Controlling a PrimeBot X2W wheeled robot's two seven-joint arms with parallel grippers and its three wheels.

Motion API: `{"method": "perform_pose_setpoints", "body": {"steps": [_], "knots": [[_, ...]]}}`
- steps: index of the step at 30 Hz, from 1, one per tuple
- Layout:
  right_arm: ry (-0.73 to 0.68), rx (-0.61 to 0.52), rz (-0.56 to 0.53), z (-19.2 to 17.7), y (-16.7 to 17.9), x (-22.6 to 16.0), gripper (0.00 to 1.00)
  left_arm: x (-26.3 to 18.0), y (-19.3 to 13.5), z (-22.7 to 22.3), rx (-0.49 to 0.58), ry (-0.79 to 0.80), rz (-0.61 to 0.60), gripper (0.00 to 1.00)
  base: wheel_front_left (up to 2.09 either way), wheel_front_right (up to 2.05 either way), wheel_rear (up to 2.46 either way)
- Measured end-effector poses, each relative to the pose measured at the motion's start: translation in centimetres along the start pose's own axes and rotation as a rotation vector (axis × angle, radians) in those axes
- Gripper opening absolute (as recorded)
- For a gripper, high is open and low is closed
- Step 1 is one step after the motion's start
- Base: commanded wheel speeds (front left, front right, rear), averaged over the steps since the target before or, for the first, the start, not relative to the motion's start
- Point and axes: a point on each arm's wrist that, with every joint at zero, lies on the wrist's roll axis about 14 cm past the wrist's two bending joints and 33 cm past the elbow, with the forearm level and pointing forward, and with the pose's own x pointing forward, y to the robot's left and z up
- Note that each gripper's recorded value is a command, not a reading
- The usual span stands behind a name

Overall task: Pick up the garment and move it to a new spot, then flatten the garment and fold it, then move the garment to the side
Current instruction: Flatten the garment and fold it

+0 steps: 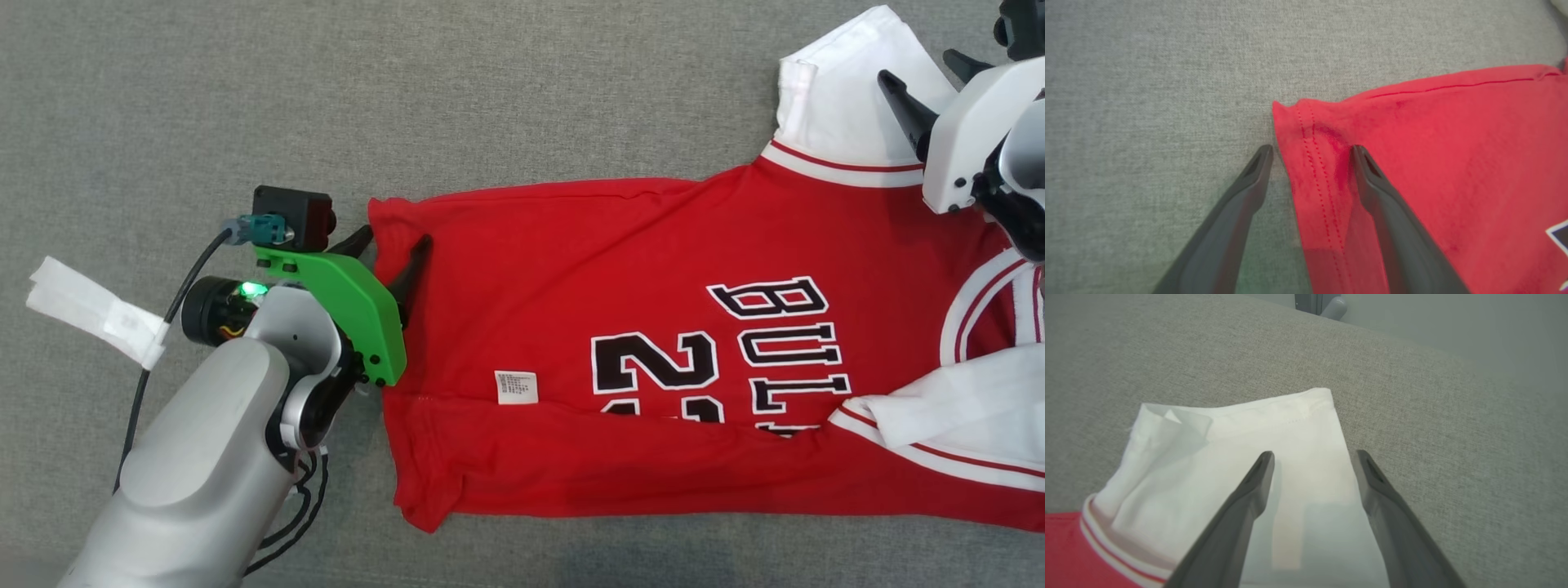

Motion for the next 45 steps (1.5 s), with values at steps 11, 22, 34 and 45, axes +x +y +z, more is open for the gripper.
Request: {"method": "perform_pose_setpoints", "body": {"steps": [11, 22, 34, 45], "knots": [[0.032, -0.010, -0.019, -0.6, -0.3, 2.6, 1.00, 1.0, -0.8, 0.0, 0.049, 0.022, -0.047, 0.24, 0.00, 0.00, 0.00], [-0.055, 0.037, 0.012, 0.2, 1.1, 2.8, 0.00, 1.4, -1.7, 1.0, 0.059, -0.026, -0.078, 0.00, 0.00, 0.00, 0.00], [-0.301, 0.093, 0.020, 4.6, -0.8, -3.5, 0.00, -0.4, -2.9, 4.9, 0.086, -0.211, -0.114, 0.00, 0.00, 0.00, 0.00], [-0.344, 0.259, 0.053, -2.6, 0.9, -12.6, 0.00, -6.0, -5.5, 2.2, -0.036, -0.337, -0.168, 0.00, 0.00, 0.00, 0.00]]}}
